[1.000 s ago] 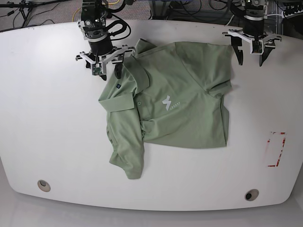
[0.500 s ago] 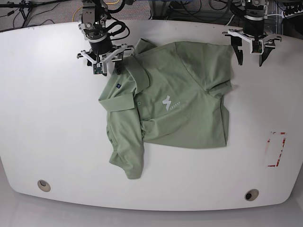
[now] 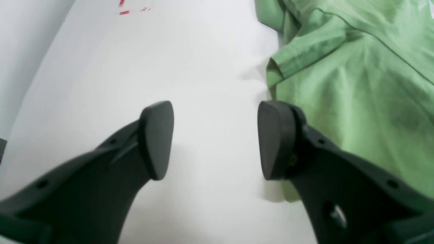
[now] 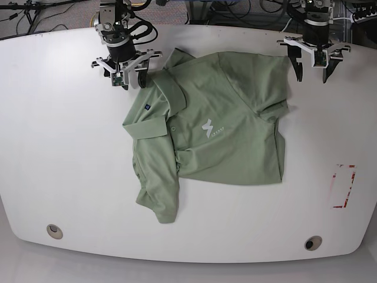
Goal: Fold the T-shirt properly
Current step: 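Move the right gripper toward the collar corner of the shirt, then position the right gripper beside the collar and the left gripper at the shoulder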
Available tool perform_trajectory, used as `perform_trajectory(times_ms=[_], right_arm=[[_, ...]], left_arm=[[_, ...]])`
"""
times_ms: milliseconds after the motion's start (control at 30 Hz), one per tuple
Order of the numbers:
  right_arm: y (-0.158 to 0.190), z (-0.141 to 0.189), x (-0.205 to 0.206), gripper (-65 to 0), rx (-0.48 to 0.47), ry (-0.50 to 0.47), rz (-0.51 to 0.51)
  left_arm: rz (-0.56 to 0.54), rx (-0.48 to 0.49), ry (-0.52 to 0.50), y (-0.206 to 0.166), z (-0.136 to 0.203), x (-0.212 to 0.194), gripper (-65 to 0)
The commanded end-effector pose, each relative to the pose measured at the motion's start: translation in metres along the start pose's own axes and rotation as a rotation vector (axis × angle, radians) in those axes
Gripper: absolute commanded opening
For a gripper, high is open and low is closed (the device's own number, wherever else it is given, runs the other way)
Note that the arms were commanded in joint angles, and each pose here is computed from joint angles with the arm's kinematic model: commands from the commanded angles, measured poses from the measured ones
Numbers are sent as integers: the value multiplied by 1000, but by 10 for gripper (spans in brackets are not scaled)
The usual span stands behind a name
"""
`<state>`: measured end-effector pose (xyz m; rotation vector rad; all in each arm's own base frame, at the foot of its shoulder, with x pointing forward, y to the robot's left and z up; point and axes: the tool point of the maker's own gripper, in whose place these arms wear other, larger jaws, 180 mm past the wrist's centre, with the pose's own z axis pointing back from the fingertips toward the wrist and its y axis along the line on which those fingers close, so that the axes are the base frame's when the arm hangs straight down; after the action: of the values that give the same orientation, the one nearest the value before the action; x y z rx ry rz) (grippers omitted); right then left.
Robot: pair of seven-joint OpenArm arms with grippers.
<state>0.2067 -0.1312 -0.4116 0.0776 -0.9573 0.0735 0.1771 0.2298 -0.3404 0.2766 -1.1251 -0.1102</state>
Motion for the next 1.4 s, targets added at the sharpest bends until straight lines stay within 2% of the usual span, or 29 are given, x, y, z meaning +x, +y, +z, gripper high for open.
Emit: perform_trajectory(times_ms=[0,367,567,900,967,1033,1233,1367], right_arm=[[-1,2,14,-382,3,-48,5],[10,-4,38,-380,37,-82,13],[9,-3,32,-381,26,-68,-1],[0,-6,37,-378,-8,-83,-20],[-19,-8,47,-376,-59,-112,-32],[-23,-8,48,-373,-69,-116,-38],[-32,-6,47,-344,-82,-116,-45],[-34,1,43,-284,-54,-104,-15]], left_arm=[[-8,11,-40,5,1,10,-281],[-12,27,-23,10,2,6,-285],[-14,30,-33,12,2,9,-284],[-11,24,-31,10,1,8,-283],[-14,30,-26,13,1,7,-286],[-13,31,-27,13,1,7,-286],[-11,26,-25,11,1,7,-285],[-7,33,-22,13,-1,8,-285]])
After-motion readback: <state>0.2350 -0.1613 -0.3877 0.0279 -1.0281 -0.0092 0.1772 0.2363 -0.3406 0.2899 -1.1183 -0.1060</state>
